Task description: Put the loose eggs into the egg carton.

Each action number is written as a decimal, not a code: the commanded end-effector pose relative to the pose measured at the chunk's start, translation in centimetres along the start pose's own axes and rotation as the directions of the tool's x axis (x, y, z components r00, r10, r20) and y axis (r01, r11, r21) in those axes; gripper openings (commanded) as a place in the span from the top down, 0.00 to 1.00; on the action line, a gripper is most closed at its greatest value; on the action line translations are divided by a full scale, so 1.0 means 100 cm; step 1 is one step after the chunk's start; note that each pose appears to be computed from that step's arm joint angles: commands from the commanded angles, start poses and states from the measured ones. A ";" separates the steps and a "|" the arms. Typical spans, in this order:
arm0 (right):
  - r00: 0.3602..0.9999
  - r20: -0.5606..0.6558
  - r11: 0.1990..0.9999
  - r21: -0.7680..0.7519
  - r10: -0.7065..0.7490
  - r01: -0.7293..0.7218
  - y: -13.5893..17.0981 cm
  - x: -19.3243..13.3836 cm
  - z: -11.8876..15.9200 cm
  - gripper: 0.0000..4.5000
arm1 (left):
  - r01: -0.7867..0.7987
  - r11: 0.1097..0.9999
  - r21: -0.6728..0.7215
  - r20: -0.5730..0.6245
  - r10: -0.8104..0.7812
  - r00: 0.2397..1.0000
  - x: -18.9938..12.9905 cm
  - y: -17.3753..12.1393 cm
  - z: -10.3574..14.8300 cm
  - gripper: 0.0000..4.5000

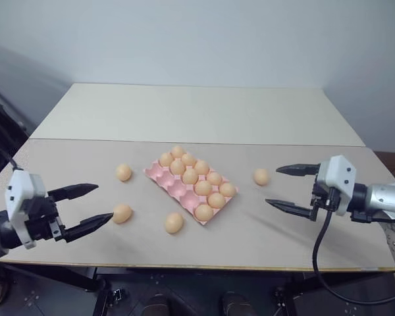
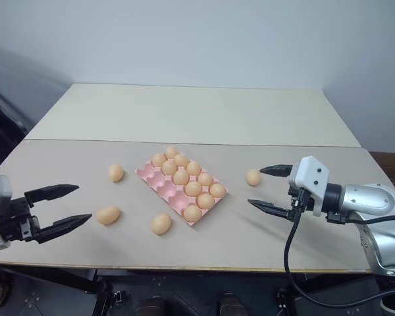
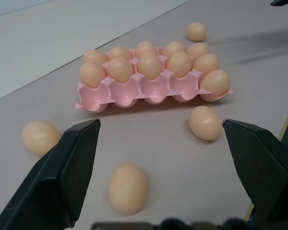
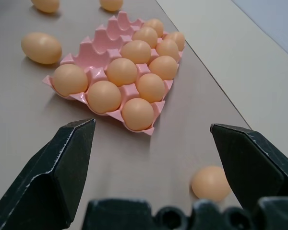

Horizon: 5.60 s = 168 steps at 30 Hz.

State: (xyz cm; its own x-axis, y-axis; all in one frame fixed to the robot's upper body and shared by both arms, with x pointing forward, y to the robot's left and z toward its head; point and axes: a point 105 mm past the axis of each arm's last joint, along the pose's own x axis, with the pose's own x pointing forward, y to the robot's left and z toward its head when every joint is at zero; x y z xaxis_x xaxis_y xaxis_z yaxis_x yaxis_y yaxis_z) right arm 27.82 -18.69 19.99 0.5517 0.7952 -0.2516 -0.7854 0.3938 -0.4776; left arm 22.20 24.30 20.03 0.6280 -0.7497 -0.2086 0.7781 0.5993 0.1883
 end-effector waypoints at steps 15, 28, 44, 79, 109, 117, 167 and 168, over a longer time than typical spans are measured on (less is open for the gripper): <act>0.906 -0.291 0.950 -0.141 -0.309 0.279 -0.071 0.071 -0.076 0.00 | 0.090 0.994 0.068 0.077 -0.096 0.992 0.028 0.001 0.023 0.01; 0.899 -0.321 0.953 -0.038 -0.297 0.301 -0.073 0.092 -0.095 0.21 | 0.071 0.994 0.082 0.074 -0.077 0.994 0.023 0.002 0.025 0.00; 0.989 0.114 0.994 -0.042 -0.095 0.100 -0.013 0.136 0.038 0.50 | 0.155 0.985 0.070 0.103 -0.162 0.981 0.020 0.003 0.034 0.00; 0.967 0.217 0.989 -0.091 0.134 -0.116 0.035 0.145 0.062 0.00 | 0.271 0.962 0.043 0.004 -0.271 0.963 0.012 -0.003 0.021 0.00; 0.968 0.094 0.972 -0.060 0.234 -0.229 0.025 0.005 0.023 0.00 | 0.090 0.996 -0.003 -0.074 -0.090 0.993 -0.029 0.024 0.001 0.00; 0.965 0.109 0.970 -0.075 0.237 -0.230 0.025 0.006 0.027 0.00 | 0.139 0.990 -0.001 -0.058 -0.139 0.989 -0.014 0.016 0.001 0.00; 0.969 0.155 0.977 -0.130 0.191 -0.172 0.026 0.007 0.041 0.00 | 0.095 0.990 0.100 0.022 -0.097 0.995 0.142 0.041 0.011 0.53; 0.970 0.155 0.977 -0.129 0.189 -0.170 0.026 0.007 0.042 0.00 | 0.102 0.990 0.102 0.029 -0.106 0.994 0.150 0.040 0.012 0.53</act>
State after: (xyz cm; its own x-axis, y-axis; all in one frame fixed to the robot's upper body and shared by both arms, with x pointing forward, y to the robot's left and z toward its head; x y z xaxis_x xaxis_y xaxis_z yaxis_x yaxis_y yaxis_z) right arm 25.59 -15.26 20.72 0.3415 0.9091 -0.2386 -0.8536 0.1937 -0.4836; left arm 34.23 15.70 18.07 0.5400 -0.8125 -0.2194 0.8385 0.4970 0.2233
